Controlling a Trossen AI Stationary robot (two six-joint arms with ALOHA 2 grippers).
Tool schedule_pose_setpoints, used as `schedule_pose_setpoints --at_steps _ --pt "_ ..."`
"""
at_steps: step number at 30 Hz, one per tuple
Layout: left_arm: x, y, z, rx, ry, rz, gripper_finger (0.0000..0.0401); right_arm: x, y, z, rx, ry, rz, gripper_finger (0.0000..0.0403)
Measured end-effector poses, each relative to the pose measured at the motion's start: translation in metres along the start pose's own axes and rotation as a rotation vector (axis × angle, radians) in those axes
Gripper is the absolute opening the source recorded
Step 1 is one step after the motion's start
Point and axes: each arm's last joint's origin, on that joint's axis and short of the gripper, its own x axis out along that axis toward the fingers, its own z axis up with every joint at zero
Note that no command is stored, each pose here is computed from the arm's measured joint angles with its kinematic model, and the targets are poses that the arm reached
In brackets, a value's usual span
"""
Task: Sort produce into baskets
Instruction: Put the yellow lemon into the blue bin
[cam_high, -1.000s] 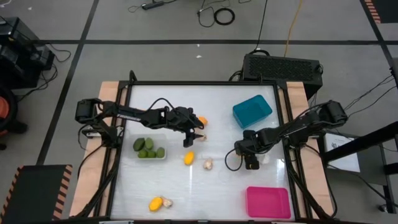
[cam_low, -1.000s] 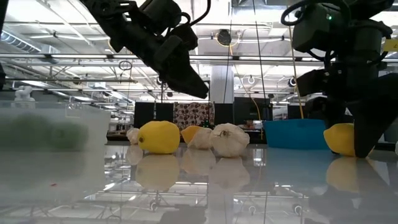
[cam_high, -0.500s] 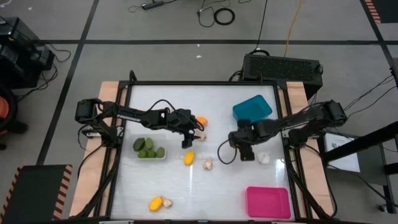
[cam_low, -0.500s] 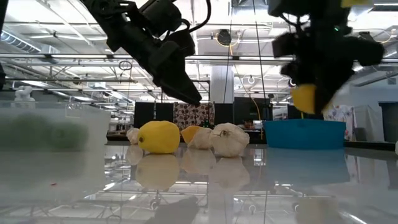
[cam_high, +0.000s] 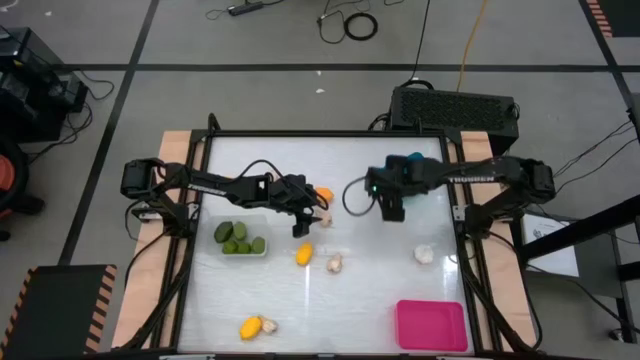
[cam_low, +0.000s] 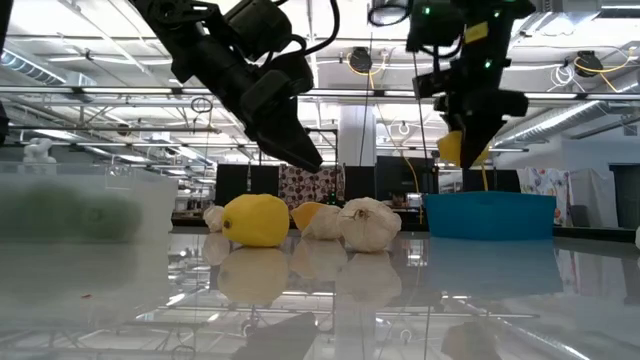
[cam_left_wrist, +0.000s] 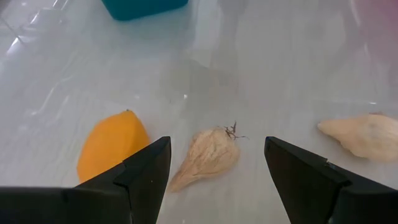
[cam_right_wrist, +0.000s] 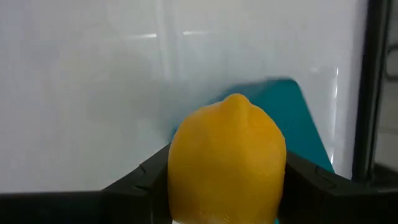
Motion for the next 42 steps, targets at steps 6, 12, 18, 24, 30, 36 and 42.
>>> schedule_pose_setpoints --at_steps 6,12,18,24,30,36,42 --pt "0.0 0.0 -0.003 -0.025 0.029 0.002 0.0267 0.008 -0.028 -0.005 0.19 0.033 -0.021 0.0213" --pt "0.0 -0.001 -0.005 -0.028 0.049 0.005 0.0267 0.013 -0.045 -0.012 0.339 0.078 -0.036 0.0246" --pt "0.0 -0.001 -0.005 -0.051 0.049 0.007 0.0267 0.015 -0.053 -0.016 0.349 0.101 -0.037 0.0283" --pt "0.0 -0.001 -0.001 -0.099 0.014 0.007 0.0267 0.009 -0.044 -0.017 0.371 0.097 -0.016 0.0288" --pt "0.0 0.0 0.0 -0.051 0.002 0.048 0.0267 -0.024 -0.012 -0.023 0.354 0.001 0.078 0.0276" --pt "-0.004 0.014 0.013 0.115 -0.022 0.143 0.0267 -0.046 0.034 -0.045 0.39 -0.241 0.135 0.0269" --pt "-0.01 0.038 0.025 0.101 -0.03 0.195 0.0267 -0.037 0.073 -0.067 0.391 -0.498 0.252 0.0269"
